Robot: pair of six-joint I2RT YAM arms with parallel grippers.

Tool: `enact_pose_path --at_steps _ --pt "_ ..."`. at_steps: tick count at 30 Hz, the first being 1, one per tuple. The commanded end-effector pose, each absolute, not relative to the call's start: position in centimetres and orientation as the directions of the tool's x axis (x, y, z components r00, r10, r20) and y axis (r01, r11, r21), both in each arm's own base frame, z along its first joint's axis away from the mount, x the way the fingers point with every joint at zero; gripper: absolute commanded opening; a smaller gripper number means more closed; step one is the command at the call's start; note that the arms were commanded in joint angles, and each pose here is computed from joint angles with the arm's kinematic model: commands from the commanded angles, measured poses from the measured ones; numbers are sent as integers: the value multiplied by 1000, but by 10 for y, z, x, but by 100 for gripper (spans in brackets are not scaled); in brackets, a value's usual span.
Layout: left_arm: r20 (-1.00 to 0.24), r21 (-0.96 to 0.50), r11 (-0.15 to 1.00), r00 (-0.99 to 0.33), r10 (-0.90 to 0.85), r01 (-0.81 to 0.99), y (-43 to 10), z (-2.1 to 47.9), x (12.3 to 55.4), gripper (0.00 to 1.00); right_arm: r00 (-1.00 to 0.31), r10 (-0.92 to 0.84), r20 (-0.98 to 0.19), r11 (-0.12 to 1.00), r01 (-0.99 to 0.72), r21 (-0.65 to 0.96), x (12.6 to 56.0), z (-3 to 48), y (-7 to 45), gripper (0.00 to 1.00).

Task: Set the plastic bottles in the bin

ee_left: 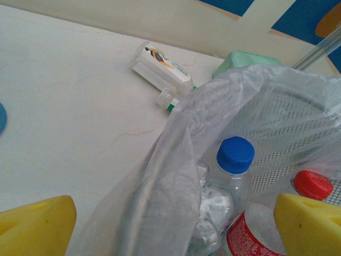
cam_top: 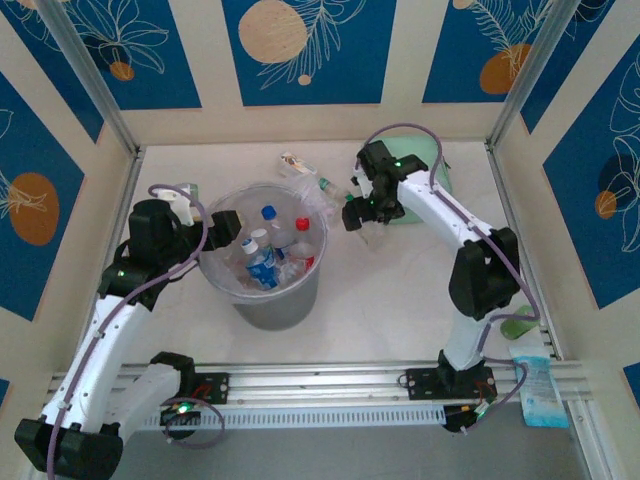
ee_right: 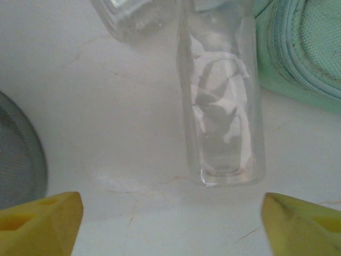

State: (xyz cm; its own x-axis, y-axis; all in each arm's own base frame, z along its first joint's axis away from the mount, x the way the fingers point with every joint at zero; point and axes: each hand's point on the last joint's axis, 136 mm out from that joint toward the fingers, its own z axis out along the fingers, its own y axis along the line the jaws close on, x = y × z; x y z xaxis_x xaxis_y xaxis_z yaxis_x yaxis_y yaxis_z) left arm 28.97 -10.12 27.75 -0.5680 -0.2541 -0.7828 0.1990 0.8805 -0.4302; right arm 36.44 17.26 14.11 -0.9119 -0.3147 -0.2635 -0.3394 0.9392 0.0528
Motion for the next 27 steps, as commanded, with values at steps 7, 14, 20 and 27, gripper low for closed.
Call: enact_pose_path --at_steps 7,14,20,27 --pt "-763 -415 887 -608 -220 200 -101 263 283 94 -917 -348 -194 937 -344 -53 383 93 154 94" --pt "-766 -419 885 -603 -223 205 -102 265 284 94 -925 -336 -178 942 -335 -38 396 72 156 87" --pt "-772 -423 884 -591 -234 201 -101 267 283 94 -936 -286 -203 956 -294 7 387 77 154 66" --pt "-764 -435 880 -596 -248 192 -101 263 283 94 -966 -213 -147 977 -215 3 331 82 142 62"
